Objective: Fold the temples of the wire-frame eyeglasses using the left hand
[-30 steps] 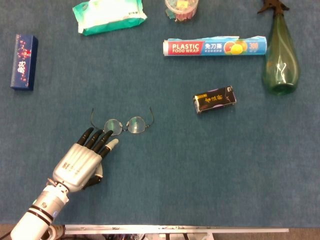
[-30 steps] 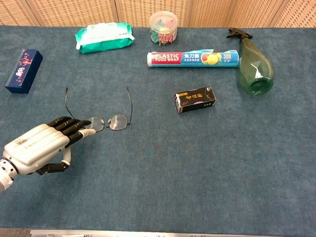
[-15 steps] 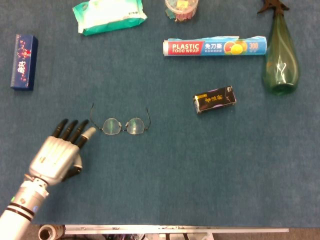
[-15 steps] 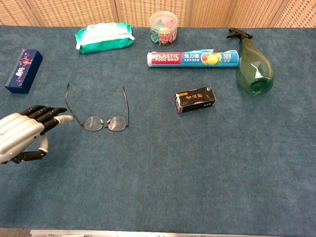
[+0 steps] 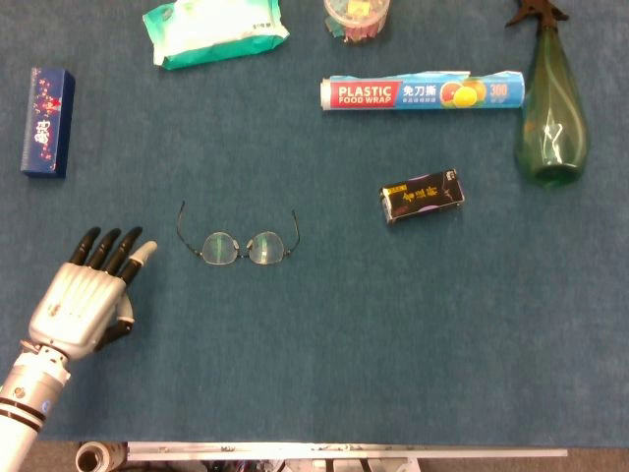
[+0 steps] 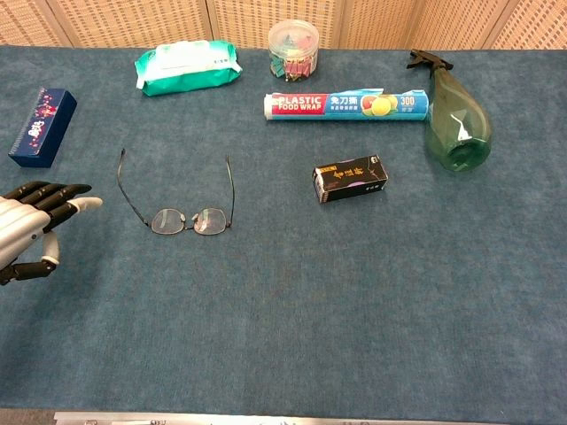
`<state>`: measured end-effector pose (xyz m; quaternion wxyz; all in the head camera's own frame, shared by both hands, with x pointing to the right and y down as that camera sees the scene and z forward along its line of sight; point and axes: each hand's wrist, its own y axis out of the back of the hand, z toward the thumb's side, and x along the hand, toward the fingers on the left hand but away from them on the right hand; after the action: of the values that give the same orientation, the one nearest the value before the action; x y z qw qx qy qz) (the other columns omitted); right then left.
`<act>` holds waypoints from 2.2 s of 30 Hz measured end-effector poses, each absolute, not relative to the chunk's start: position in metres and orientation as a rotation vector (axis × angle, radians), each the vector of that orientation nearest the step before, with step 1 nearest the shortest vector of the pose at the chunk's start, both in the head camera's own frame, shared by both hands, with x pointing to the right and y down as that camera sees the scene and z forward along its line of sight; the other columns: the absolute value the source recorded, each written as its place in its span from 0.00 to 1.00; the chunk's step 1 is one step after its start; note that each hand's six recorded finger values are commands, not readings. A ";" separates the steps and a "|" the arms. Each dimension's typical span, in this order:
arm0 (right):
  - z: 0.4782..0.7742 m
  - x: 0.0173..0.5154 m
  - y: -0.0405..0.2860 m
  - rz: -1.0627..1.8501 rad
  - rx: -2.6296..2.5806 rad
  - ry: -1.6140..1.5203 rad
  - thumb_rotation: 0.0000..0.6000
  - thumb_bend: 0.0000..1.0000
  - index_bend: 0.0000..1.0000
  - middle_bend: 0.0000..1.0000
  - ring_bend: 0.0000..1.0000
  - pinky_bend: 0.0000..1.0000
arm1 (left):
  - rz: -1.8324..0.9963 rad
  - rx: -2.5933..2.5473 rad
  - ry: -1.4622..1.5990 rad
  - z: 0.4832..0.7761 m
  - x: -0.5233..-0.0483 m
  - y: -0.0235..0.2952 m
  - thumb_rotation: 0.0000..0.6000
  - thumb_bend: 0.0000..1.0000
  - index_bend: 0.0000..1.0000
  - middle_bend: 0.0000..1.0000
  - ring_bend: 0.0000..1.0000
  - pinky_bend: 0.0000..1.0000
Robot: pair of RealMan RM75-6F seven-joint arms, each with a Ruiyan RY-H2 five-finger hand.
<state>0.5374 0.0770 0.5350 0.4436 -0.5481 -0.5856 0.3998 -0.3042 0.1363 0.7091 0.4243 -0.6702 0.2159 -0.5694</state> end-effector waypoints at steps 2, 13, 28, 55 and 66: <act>0.535 0.538 0.077 0.992 -1.358 -1.454 1.00 0.19 0.33 0.29 0.23 0.38 | -1.429 -1.668 0.554 0.708 -0.307 0.133 0.49 0.87 0.07 0.00 0.00 0.00; 0.535 0.537 0.077 0.991 -1.359 -1.449 1.00 0.19 0.33 0.29 0.23 0.38 | -1.443 -1.610 0.688 0.704 -0.318 0.103 0.99 0.78 0.07 0.00 0.00 0.00; 0.535 0.537 0.077 0.989 -1.359 -1.452 1.00 0.19 0.33 0.29 0.23 0.38 | -1.369 -1.449 0.883 0.702 -0.308 0.052 1.00 0.49 0.07 0.00 0.00 0.00; 0.534 0.538 0.077 0.989 -1.362 -1.455 1.00 0.19 0.33 0.29 0.23 0.38 | -1.310 -1.466 0.890 0.702 -0.277 0.041 1.00 0.32 0.06 0.00 0.00 0.00; 0.533 0.539 0.078 0.982 -1.362 -1.458 1.00 0.19 0.33 0.29 0.23 0.38 | -1.258 -1.510 0.890 0.699 -0.252 0.045 1.00 0.32 0.06 0.00 0.00 0.00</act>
<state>0.5387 0.0782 0.5328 0.4432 -0.5490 -0.5877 0.3959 -0.2518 0.0447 0.6992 0.4723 -0.6169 0.3637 -0.5139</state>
